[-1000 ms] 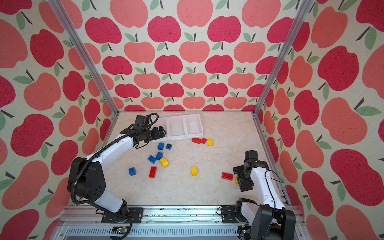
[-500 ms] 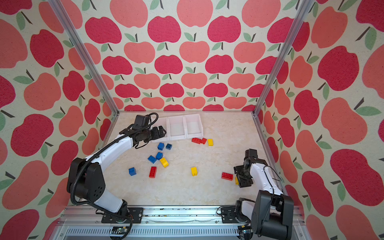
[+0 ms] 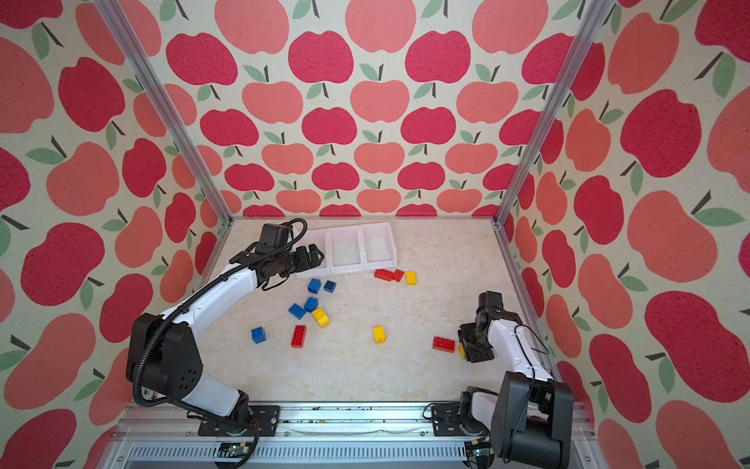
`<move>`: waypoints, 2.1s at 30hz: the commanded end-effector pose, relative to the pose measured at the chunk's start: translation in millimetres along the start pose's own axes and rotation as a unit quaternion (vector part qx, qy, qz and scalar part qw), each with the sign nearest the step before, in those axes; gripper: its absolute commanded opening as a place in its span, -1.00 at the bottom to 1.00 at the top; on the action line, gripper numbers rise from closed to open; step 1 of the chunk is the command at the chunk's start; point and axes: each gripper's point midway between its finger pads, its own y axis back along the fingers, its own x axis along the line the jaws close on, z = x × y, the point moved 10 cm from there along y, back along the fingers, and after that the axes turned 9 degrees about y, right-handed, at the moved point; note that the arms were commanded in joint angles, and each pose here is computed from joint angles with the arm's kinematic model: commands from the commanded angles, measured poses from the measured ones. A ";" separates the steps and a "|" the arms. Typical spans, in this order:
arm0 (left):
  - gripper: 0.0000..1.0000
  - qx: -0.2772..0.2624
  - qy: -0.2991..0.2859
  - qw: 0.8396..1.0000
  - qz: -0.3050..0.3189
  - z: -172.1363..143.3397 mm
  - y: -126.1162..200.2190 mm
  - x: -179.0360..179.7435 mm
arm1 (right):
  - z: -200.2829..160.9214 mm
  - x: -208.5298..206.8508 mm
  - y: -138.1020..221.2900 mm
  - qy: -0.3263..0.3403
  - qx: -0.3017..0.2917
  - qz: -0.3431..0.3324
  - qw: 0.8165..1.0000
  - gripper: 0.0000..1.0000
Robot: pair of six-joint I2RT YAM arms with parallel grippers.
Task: Sort the legos into containers by color
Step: Pick up the lego from the bottom-right of the table, then place the lego in the container.
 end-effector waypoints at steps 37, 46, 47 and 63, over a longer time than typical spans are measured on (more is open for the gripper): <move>0.99 -0.017 0.056 0.997 0.043 -33.4 42.8 57.4 | -102.9 309.7 52.5 0.541 -0.121 0.181 0.813 -0.31; 0.99 -0.020 0.065 0.997 0.049 -37.6 44.4 66.5 | -118.3 355.0 25.4 0.566 -0.103 0.200 0.793 -0.30; 0.99 -0.020 0.065 0.996 0.049 -37.8 44.0 66.9 | -119.7 357.9 22.0 0.567 -0.102 0.200 0.792 -0.30; 1.00 -0.025 0.068 0.996 0.059 -40.9 47.0 70.5 | -128.3 388.5 -6.0 0.583 -0.081 0.196 0.784 0.29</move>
